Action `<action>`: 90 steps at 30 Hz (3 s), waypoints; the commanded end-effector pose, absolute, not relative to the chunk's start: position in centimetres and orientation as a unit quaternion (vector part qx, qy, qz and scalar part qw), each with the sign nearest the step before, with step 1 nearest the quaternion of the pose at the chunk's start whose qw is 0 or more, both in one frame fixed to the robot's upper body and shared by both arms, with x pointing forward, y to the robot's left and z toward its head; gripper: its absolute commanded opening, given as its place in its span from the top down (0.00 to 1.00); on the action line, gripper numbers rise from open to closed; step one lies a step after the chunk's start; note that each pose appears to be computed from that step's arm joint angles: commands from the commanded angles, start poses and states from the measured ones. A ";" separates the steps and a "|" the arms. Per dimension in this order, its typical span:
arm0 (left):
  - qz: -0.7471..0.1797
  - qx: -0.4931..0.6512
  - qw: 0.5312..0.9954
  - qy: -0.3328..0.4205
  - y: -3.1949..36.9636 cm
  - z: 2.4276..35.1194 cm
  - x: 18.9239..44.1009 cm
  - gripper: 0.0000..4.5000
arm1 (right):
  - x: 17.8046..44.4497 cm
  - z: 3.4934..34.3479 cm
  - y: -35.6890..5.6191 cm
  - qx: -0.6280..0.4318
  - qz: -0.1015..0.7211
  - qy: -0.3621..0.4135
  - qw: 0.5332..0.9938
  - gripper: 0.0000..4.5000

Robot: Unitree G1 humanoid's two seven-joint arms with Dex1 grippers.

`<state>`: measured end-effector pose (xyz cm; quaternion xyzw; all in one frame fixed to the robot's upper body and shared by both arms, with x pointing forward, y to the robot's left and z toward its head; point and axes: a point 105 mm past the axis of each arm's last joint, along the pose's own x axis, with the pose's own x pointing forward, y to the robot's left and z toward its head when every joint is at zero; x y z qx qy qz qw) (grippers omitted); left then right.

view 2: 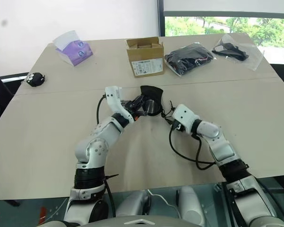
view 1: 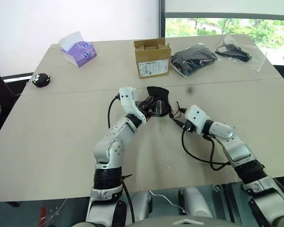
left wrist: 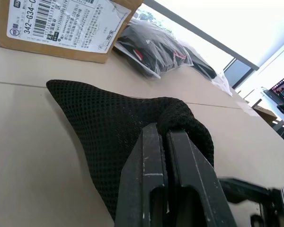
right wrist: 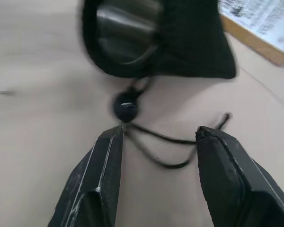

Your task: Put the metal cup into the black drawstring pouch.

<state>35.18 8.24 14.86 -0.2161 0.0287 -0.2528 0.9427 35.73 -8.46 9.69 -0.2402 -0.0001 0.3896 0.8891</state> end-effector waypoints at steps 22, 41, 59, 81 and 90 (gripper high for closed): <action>-0.258 -0.189 0.947 0.011 8.8 15.2 34.0 1.00 | 37.6 7.7 -8.3 -0.092 0.292 0.123 0.944 0.46; -0.259 -0.184 0.948 0.004 9.1 15.3 33.7 1.00 | 38.3 13.9 -7.1 0.013 0.303 0.000 0.953 0.98; -0.324 -0.146 0.921 -0.157 9.2 22.8 33.1 0.22 | 34.1 34.6 -6.4 0.183 0.386 -0.316 0.847 1.00; -0.396 -0.074 0.891 -0.211 5.8 27.0 32.8 0.22 | 32.3 34.2 -2.9 0.154 0.463 -0.294 0.822 1.00; -0.404 -0.085 0.888 -0.205 5.3 26.6 32.5 0.27 | 31.5 34.1 -2.3 0.156 0.489 -0.288 0.809 1.00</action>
